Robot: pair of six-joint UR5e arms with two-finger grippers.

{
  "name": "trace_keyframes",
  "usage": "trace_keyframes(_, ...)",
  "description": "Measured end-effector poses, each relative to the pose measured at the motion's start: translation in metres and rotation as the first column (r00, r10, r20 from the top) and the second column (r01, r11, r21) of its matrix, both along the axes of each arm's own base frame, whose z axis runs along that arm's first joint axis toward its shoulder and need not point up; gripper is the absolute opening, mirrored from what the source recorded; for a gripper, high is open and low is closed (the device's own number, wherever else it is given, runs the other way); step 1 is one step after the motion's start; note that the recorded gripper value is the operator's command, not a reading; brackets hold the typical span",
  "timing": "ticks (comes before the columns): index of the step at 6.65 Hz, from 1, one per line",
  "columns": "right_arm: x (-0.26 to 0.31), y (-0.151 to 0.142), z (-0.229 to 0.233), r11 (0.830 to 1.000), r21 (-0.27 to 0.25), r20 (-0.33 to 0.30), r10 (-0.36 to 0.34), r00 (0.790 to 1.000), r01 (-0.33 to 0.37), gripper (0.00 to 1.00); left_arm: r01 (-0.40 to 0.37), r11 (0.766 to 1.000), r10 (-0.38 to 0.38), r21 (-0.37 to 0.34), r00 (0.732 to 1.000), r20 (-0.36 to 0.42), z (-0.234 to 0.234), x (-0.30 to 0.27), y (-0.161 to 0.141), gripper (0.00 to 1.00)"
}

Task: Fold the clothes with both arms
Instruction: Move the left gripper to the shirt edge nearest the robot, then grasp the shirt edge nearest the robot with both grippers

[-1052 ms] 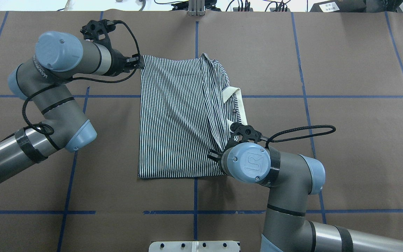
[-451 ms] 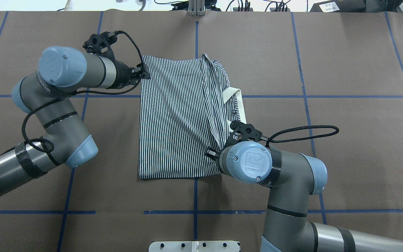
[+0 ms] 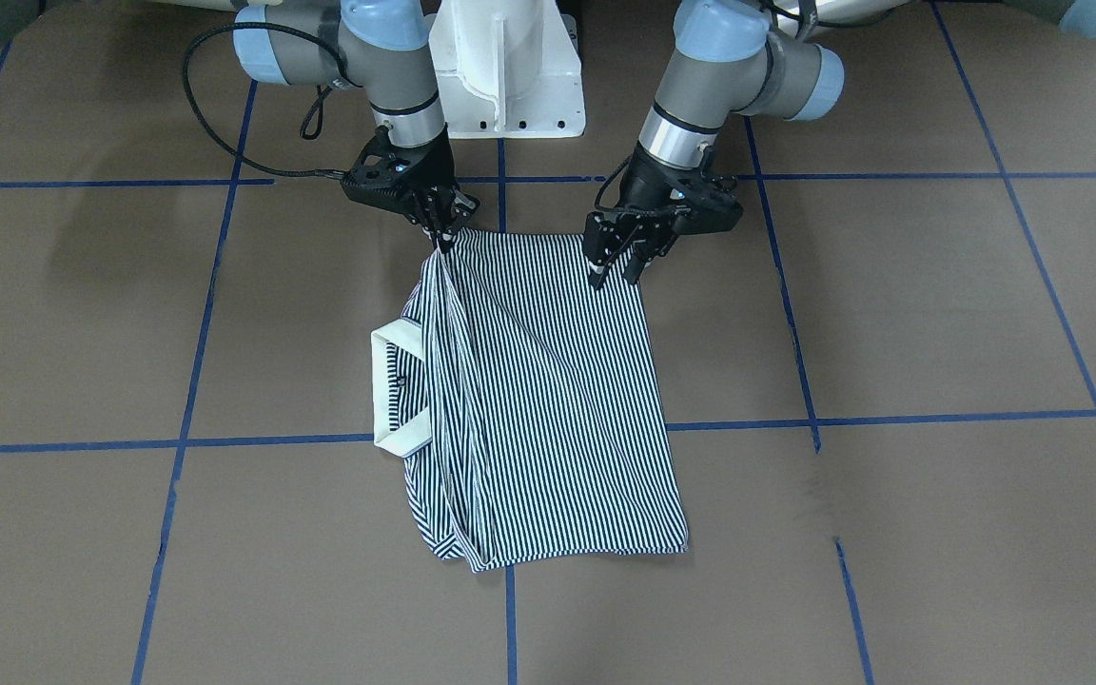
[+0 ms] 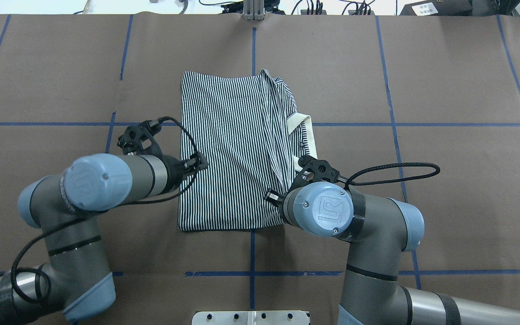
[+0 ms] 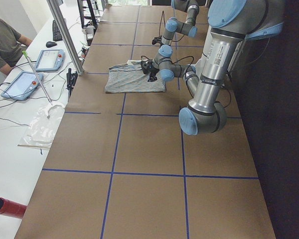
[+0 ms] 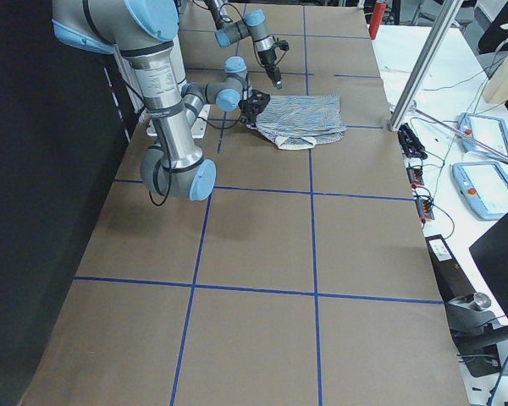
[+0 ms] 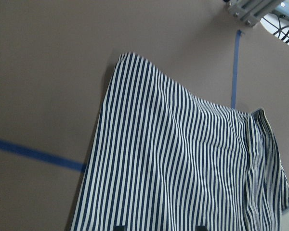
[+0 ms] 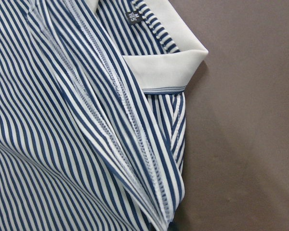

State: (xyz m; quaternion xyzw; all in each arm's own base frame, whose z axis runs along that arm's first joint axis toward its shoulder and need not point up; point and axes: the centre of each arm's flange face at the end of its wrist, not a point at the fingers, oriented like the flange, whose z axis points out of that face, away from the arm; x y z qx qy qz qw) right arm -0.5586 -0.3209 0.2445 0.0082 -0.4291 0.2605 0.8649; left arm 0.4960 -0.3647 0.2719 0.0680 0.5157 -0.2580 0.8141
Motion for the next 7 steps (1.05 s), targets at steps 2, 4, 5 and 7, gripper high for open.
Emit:
trace_keyframes(2, 0.001, -0.001, -0.001, 1.0, 0.001, 0.001, 0.001, 1.0, -0.001, 0.0, -0.006, 0.999, 0.008, -0.044, 0.998, 0.057, 0.028, 0.018, 0.04, 0.62)
trace_keyframes(4, 0.002, -0.002, -0.001, 1.0, 0.001, 0.002, 0.003, 1.0, -0.003, 0.0, -0.021, 0.998, 0.025, -0.059, 0.997, 0.072, 0.037, 0.028, 0.055, 0.64)
trace_keyframes(5, 0.002, -0.003, -0.001, 1.0, 0.002, 0.002, 0.004, 1.0, -0.004, 0.0, -0.028, 0.998, 0.033, -0.063, 0.996, 0.078, 0.04, 0.031, 0.06, 0.64)
trace_keyframes(7, 0.003, -0.004, -0.002, 1.0, 0.003, 0.004, 0.005, 1.0, -0.005, 0.0, -0.032, 0.997, 0.04, -0.073, 0.993, 0.109, 0.042, 0.031, 0.063, 0.6)
